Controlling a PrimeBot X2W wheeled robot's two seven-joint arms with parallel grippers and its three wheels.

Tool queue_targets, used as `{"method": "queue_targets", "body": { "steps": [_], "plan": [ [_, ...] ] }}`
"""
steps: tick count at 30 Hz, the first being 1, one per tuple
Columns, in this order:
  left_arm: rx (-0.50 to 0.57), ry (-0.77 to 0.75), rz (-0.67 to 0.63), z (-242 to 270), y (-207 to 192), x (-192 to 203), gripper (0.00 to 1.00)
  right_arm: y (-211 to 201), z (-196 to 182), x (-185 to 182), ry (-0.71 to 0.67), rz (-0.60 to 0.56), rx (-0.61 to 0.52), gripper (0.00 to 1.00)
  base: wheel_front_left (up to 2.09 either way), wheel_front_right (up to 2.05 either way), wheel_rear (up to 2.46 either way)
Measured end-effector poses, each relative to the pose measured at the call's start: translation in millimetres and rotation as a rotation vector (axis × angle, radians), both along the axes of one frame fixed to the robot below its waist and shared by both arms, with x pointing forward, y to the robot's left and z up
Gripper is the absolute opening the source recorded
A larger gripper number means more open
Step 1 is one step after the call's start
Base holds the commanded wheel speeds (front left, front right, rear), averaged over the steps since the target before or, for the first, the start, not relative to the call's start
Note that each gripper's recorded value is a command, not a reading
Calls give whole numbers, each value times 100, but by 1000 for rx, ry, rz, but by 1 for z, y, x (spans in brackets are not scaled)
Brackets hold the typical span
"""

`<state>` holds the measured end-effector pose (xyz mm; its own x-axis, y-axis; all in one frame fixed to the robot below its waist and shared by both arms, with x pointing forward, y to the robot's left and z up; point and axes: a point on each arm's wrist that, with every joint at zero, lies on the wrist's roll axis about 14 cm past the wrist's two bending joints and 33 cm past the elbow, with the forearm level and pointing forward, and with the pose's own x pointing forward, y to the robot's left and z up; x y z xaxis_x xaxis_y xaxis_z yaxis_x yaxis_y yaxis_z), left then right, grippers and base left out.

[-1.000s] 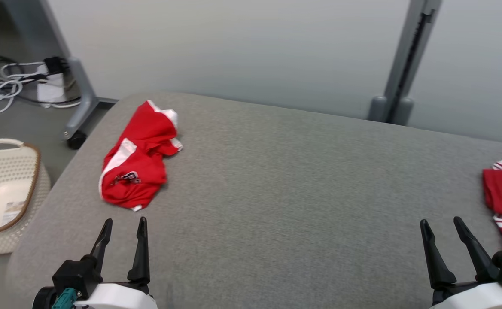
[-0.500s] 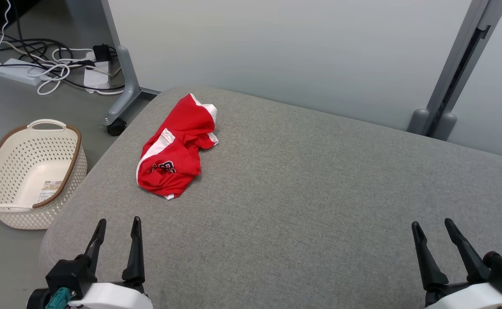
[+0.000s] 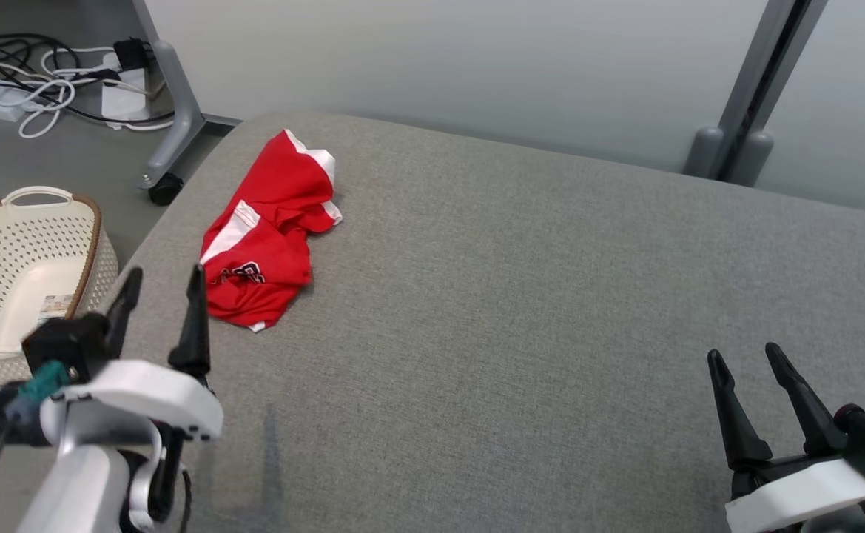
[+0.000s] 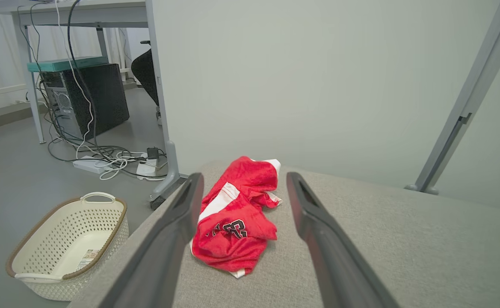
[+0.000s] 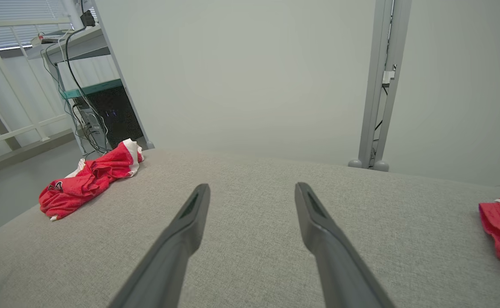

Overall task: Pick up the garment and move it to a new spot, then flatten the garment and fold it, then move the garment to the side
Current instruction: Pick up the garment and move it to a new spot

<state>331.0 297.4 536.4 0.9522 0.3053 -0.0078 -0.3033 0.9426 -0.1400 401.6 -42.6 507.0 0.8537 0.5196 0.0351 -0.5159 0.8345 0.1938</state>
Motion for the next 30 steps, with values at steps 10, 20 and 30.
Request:
{"method": "queue_targets", "body": {
  "steps": [10,20,30],
  "plan": [
    [-42,217,-47,-4,34,85,100,-17,-7,29,-1,-43,-7,100,0,0,0],
    [-163,585,-96,-81,45,144,100,-37,-18,56,0,-98,-20,100,0,0,0],
    [-266,909,-105,-182,31,138,100,-61,-45,66,54,-166,-42,100,0,0,0]
  ]
}}
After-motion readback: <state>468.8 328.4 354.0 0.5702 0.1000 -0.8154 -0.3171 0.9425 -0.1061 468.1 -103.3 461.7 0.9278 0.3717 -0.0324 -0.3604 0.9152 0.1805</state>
